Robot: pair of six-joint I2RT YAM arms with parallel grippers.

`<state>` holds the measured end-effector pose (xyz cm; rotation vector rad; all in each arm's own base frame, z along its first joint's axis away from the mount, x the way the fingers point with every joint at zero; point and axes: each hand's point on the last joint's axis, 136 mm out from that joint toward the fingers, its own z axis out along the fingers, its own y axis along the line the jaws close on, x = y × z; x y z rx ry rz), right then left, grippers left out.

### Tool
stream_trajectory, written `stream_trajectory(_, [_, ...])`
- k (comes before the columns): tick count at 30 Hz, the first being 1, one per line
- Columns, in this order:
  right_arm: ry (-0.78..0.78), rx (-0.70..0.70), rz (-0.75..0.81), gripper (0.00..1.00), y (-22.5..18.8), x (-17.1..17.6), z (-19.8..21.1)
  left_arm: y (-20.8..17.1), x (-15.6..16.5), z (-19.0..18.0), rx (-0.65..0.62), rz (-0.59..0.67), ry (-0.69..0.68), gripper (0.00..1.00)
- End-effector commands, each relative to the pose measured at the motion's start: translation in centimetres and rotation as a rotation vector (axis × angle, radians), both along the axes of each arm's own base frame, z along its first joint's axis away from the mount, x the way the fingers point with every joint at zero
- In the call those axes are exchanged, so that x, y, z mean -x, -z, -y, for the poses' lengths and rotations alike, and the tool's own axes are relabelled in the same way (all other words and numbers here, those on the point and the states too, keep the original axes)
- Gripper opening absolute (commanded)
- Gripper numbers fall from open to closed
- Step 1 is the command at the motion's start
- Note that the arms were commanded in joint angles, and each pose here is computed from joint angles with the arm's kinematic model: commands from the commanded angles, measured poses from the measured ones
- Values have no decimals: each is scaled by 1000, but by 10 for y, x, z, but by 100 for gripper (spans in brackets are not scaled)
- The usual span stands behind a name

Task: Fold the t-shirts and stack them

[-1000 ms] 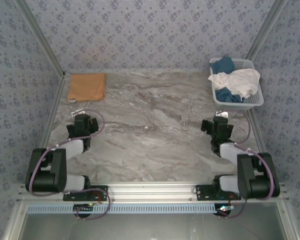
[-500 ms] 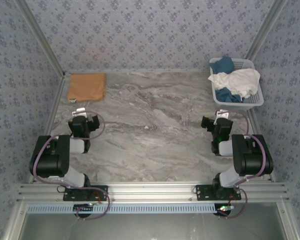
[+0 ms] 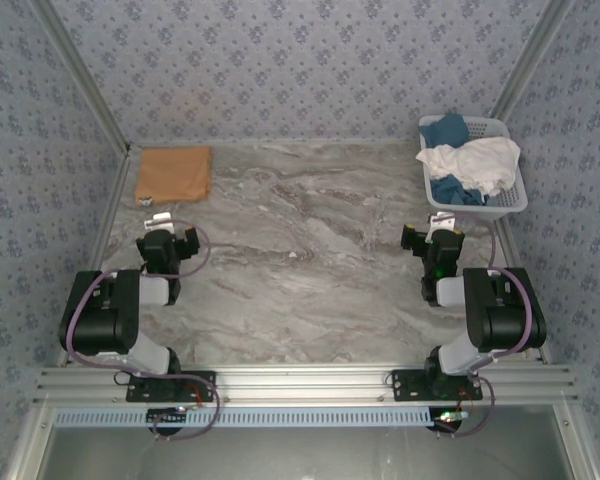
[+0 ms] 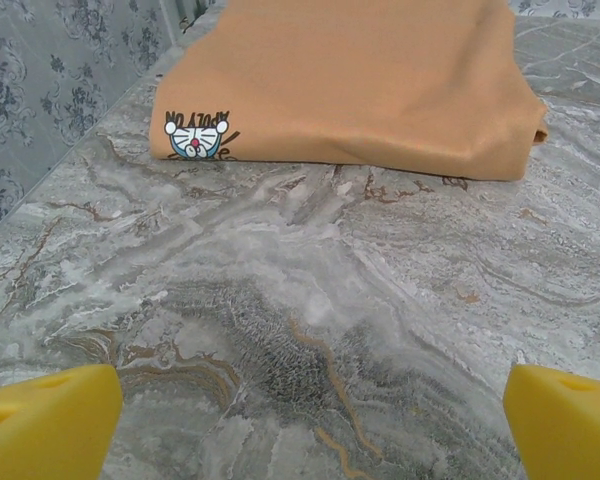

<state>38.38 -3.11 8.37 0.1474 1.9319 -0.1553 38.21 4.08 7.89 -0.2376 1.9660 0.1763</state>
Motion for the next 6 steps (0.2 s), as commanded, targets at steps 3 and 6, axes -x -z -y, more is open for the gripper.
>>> stream_trajectory(3, [-80,-3,-1,100,-3,-8,-12,-13,-9,4,-15,42,17,98])
stream_trajectory(6, [-65,4,8,100,-4,-7,-9,-13,-9,4,-15,40,18,98])
